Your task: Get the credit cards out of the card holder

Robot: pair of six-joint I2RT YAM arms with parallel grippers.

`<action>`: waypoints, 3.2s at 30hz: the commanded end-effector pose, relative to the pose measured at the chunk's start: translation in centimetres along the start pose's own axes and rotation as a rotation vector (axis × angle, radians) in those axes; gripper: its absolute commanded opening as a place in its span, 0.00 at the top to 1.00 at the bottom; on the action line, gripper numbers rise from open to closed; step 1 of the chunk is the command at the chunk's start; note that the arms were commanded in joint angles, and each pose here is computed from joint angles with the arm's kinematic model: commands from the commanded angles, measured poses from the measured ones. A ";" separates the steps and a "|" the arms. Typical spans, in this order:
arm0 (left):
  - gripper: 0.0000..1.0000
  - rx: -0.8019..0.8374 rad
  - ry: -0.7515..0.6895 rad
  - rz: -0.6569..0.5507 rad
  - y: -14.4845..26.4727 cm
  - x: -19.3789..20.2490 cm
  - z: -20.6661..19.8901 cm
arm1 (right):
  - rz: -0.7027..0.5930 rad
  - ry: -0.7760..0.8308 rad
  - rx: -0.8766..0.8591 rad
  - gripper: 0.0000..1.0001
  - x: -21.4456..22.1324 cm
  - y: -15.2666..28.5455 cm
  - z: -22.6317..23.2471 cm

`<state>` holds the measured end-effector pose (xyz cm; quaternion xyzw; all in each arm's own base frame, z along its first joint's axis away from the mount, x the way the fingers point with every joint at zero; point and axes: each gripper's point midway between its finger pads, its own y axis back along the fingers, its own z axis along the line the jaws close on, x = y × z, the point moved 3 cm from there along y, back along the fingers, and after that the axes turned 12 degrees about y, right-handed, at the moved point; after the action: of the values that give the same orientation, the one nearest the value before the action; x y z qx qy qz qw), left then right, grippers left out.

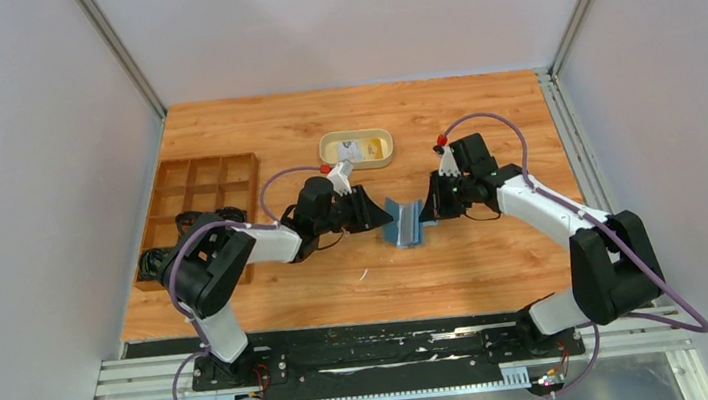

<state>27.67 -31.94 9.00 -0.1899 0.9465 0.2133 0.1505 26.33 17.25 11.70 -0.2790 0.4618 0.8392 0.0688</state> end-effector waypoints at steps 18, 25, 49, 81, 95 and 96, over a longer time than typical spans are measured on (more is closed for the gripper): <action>1.00 -0.025 -0.037 0.048 0.3 1.3 1.3 | -0.005 0.054 -0.003 1.00 -1.0 0.6 -0.3; 1.00 -0.120 -0.035 -0.007 1.9 1.7 3.3 | 0.009 -0.019 -0.005 1.00 -0.1 0.3 -2.0; 0.58 -0.050 0.065 -0.033 1.8 2.7 3.7 | 0.002 -0.029 -0.059 1.00 -0.5 -1.4 -2.0; 1.00 0.031 0.211 -0.044 1.6 5.2 6.3 | 0.030 -0.012 -0.212 1.00 -0.4 -5.2 1.9; 1.00 -0.035 0.125 -0.049 2.2 4.4 5.8 | 0.095 -0.015 0.146 0.86 2.9 -2.3 -5.0; 1.00 -0.040 0.123 -0.045 2.2 4.4 5.9 | 0.087 -0.004 0.161 0.73 2.6 -2.0 -5.1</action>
<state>24.47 -29.18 4.06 -0.2349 0.9512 0.1826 0.0820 28.34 16.54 8.13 -0.2697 0.4636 0.8407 0.0739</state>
